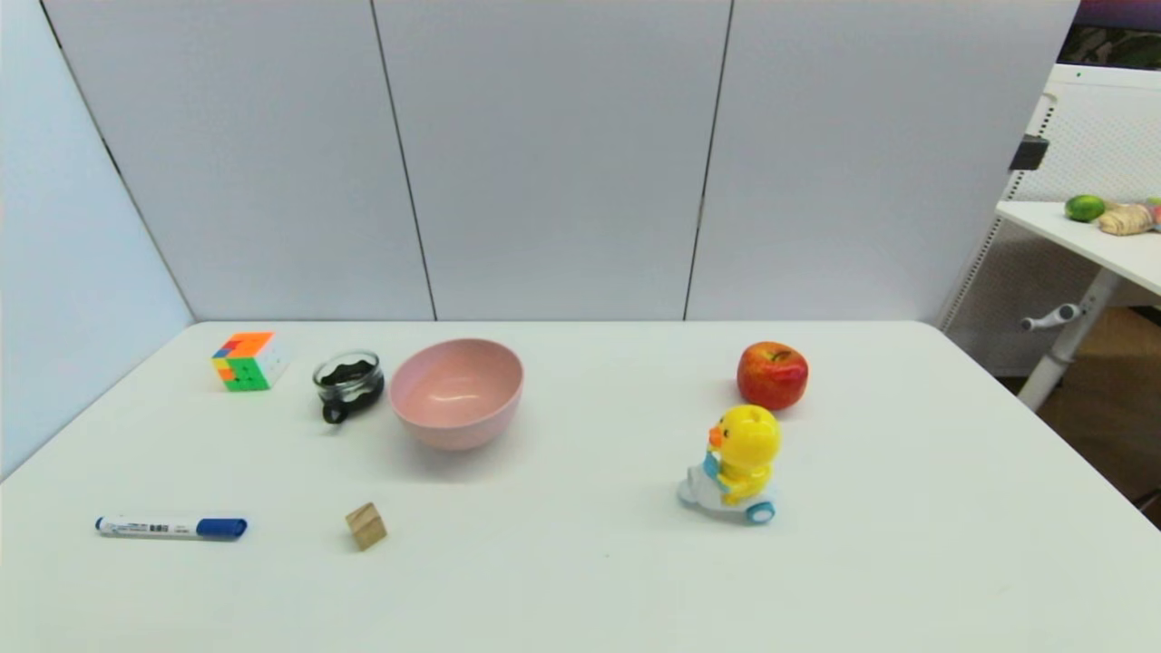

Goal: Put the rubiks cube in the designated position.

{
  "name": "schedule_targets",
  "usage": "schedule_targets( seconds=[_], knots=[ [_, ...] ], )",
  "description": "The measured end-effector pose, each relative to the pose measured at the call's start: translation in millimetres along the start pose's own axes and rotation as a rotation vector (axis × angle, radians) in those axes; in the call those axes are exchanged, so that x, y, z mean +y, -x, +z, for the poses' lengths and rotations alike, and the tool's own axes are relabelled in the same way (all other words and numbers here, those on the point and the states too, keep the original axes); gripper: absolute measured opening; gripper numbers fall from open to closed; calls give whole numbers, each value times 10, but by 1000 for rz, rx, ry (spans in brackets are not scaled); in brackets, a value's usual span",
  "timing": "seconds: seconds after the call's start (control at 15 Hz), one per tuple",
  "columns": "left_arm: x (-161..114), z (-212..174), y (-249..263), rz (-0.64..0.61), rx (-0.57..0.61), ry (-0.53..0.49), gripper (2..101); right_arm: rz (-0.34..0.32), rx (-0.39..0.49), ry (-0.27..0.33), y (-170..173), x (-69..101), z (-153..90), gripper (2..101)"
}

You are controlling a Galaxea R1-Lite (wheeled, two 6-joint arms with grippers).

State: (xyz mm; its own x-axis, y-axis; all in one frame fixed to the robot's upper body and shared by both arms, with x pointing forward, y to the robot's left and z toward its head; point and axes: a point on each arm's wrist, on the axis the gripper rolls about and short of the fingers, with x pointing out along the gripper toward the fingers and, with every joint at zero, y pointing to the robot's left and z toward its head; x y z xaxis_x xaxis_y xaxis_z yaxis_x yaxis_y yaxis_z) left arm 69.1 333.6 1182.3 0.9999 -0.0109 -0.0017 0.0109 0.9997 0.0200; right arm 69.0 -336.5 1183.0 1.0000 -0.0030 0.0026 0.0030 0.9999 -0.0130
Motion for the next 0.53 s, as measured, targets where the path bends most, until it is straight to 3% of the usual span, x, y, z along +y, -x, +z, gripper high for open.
schedule_targets(
  seconds=[0.53],
  knots=[
    [0,0,0,0,0,4,979,0,0,0,0,0,0,971]
  ],
)
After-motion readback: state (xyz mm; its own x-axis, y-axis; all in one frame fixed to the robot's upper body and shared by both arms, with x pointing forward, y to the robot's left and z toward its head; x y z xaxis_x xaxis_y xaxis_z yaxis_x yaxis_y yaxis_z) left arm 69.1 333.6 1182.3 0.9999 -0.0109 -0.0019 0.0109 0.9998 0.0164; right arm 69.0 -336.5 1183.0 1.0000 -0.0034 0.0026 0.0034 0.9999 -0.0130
